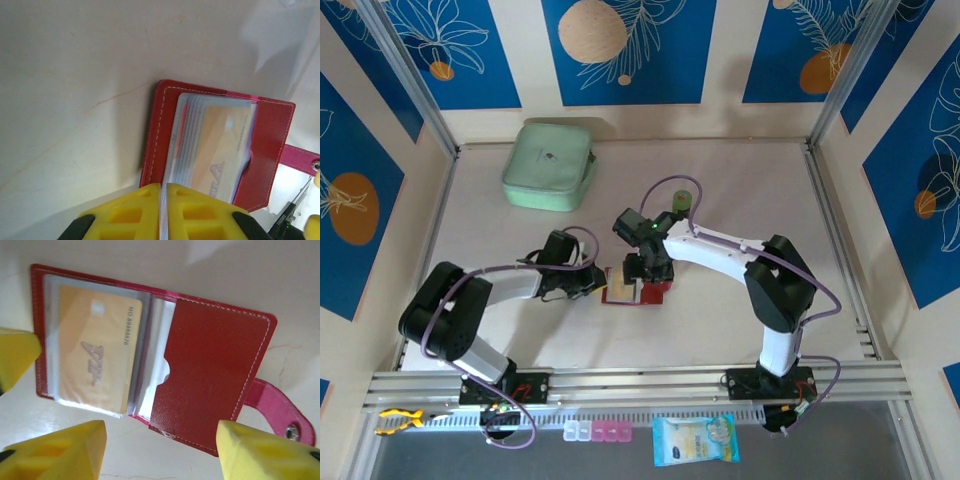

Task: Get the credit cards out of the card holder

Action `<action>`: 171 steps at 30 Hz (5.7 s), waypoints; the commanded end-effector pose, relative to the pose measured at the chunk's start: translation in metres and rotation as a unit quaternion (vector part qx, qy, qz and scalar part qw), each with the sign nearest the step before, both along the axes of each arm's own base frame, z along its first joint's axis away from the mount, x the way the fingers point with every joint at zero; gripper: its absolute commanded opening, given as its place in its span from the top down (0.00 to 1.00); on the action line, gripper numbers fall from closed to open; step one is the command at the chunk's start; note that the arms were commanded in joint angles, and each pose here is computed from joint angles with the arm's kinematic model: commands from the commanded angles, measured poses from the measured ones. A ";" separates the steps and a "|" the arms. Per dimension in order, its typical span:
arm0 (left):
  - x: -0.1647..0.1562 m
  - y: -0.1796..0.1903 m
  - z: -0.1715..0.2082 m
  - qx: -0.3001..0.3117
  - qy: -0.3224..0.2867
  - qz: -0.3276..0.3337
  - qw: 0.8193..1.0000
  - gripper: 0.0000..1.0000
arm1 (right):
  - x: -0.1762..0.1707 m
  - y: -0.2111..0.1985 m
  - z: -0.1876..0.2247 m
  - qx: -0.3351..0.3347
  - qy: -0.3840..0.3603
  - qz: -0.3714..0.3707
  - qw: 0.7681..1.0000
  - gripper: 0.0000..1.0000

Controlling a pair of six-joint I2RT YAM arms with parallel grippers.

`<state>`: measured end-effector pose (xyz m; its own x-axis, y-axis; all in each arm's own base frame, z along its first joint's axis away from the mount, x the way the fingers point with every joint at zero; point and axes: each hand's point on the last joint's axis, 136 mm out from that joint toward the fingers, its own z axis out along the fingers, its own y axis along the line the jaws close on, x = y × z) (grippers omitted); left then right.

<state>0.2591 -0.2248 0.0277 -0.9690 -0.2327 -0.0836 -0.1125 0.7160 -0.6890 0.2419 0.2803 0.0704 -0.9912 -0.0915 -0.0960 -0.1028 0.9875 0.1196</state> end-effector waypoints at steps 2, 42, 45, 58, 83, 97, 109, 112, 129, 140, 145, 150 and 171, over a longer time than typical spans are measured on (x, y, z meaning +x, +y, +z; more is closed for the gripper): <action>-0.006 -0.003 -0.004 -0.006 0.006 -0.009 1.000 0.88 | -0.003 -0.013 -0.013 -0.011 0.021 -0.011 1.000 0.21; -0.016 0.003 -0.019 0.006 0.033 -0.006 0.999 0.88 | -0.011 -0.055 -0.083 -0.083 0.094 -0.037 0.991 0.23; -0.018 0.002 -0.020 0.004 0.034 -0.006 0.999 0.88 | -0.011 -0.058 -0.084 -0.090 0.094 -0.035 0.991 0.23; -0.025 -0.002 -0.018 0.001 0.031 -0.005 0.999 0.88 | 0.000 -0.060 -0.074 -0.095 0.084 -0.010 0.992 0.24; -0.007 0.005 0.036 0.038 -0.049 -0.028 0.998 0.79 | -0.011 -0.051 -0.078 -0.099 0.092 0.010 0.991 0.24; -0.005 -0.046 0.031 0.003 -0.019 -0.079 0.997 0.83 | -0.012 -0.050 -0.074 -0.102 0.088 0.009 0.991 0.24; -0.011 -0.025 -0.002 0.072 -0.007 -0.085 0.994 0.86 | -0.014 -0.049 -0.071 -0.107 0.087 0.012 0.990 0.24; -0.013 -0.021 -0.005 0.084 -0.006 -0.087 0.993 0.87 | -0.015 -0.049 -0.070 -0.108 0.087 0.013 0.990 0.24; -0.017 -0.020 -0.011 0.079 0.003 -0.083 0.993 0.89 | -0.002 -0.032 -0.007 -0.043 0.032 0.008 0.999 0.26; -0.019 -0.017 -0.013 0.083 0.005 -0.081 0.993 0.89 | -0.008 0.043 0.020 0.199 0.061 0.003 0.978 0.45; -0.020 -0.016 -0.013 0.084 0.003 -0.080 0.993 0.89 | -0.008 0.051 0.002 0.232 0.089 -0.009 0.969 0.60; -0.020 -0.016 -0.012 0.084 0.003 -0.080 0.993 0.89 | -0.007 0.047 -0.013 0.225 0.097 -0.018 0.969 0.65; -0.019 -0.018 -0.004 0.079 -0.001 -0.080 0.994 0.89 | -0.009 0.031 -0.047 0.197 0.112 -0.031 0.973 0.70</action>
<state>0.2515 -0.2534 0.0312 -0.9879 -0.0549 -0.1450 0.0444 0.7955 -0.6043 0.2396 0.3162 0.0334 -0.9969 -0.0300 0.0725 0.0112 0.8599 0.5104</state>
